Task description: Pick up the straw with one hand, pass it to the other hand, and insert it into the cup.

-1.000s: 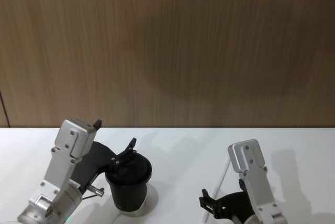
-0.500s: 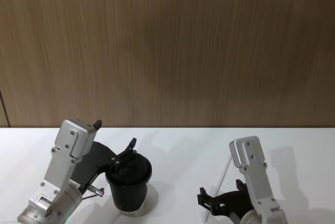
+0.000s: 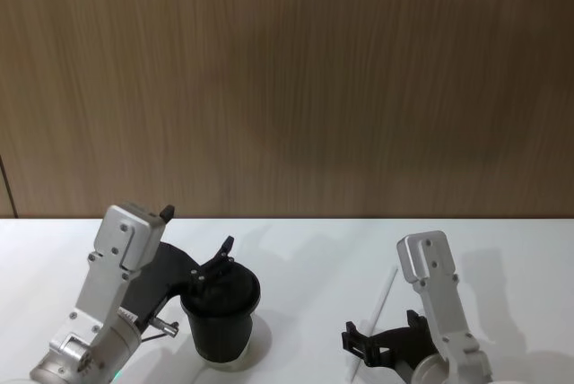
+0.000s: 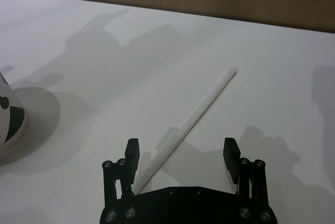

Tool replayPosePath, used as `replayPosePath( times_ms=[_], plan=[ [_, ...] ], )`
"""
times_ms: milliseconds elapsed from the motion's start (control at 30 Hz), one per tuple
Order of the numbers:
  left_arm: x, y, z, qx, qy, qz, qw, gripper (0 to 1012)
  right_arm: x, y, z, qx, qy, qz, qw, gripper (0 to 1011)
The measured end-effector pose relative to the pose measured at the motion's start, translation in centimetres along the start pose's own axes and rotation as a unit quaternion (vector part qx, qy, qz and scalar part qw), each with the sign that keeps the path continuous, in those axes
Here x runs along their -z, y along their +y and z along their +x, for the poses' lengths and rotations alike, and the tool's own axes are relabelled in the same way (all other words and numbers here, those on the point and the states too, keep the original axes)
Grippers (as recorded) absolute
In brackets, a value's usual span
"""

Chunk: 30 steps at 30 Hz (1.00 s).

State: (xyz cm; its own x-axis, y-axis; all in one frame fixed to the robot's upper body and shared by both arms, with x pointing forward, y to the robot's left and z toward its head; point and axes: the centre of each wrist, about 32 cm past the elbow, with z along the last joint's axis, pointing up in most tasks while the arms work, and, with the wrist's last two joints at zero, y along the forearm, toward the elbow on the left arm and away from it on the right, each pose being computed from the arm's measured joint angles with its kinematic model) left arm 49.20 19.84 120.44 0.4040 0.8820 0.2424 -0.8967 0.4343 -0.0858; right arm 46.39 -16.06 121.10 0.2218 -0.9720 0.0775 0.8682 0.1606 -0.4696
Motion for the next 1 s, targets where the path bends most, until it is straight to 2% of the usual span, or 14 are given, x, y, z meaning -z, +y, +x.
replayPosePath(
  times_ms=[733,833,933,967,1000],
  plan=[
    [0.00,0.00,0.00,0.000,0.000,0.000,1.0000,1003,0.30,0.75,0.60,-0.002,0.004,-0.015,0.9999,998],
    [0.00,0.00,0.00,0.000,0.000,0.000,1.0000,1003,0.33,0.78,0.65,-0.002,0.004,-0.016,0.9999,964],
    [0.00,0.00,0.00,0.000,0.000,0.000,1.0000,1003,0.36,0.81,0.68,-0.004,0.004,-0.017,0.9998,883],
    [0.00,0.00,0.00,0.000,0.000,0.000,1.0000,1003,0.37,0.81,0.68,-0.004,0.004,-0.017,0.9998,883],
    [0.00,0.00,0.00,0.000,0.000,0.000,1.0000,1003,0.40,0.81,0.66,-0.005,0.004,-0.018,0.9998,837]
  ],
)
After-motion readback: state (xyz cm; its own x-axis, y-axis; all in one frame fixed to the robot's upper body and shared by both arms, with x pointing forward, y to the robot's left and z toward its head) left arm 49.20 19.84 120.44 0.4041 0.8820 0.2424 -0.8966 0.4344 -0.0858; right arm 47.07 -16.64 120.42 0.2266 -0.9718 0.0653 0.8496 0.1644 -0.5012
